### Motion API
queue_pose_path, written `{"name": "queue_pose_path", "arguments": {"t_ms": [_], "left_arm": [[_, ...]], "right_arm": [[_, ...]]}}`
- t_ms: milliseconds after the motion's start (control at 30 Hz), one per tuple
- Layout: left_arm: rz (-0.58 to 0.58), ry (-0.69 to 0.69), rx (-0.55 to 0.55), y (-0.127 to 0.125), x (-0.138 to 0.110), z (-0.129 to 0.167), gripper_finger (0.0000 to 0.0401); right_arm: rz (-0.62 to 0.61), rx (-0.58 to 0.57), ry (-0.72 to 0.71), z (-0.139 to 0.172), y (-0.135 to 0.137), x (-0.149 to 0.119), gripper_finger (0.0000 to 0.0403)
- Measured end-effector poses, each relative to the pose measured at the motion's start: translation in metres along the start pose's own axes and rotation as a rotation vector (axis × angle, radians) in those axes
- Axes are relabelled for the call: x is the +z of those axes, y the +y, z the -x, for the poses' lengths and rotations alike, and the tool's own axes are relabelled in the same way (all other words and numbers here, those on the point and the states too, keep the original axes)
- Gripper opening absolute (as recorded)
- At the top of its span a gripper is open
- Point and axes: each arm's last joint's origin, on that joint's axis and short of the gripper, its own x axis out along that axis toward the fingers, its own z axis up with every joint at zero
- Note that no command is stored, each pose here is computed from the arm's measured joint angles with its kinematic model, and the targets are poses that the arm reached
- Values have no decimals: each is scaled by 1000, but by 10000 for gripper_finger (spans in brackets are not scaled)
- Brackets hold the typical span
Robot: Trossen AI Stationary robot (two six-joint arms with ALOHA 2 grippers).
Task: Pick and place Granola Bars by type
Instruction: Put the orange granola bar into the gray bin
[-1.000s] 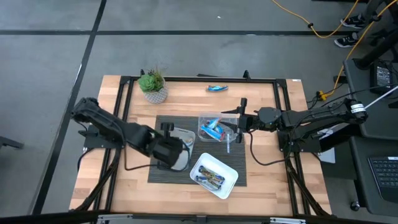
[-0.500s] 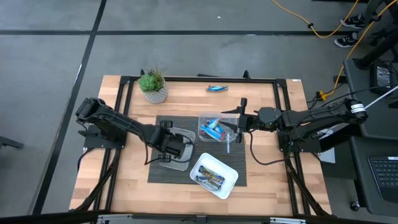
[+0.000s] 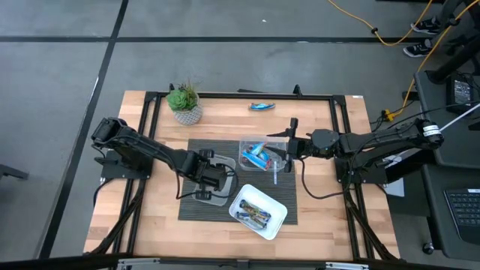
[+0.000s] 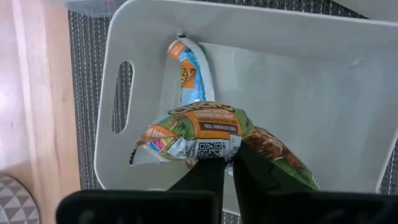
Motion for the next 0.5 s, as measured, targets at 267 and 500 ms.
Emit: {"name": "queue_pose_path", "arguments": {"t_ms": [267, 500], "left_arm": [[18, -3, 3, 0, 0, 0, 37], [46, -4, 7, 0, 0, 0, 73]], "right_arm": [[0, 0, 0, 0, 0, 0, 192], [0, 0, 0, 0, 0, 0, 192]]}}
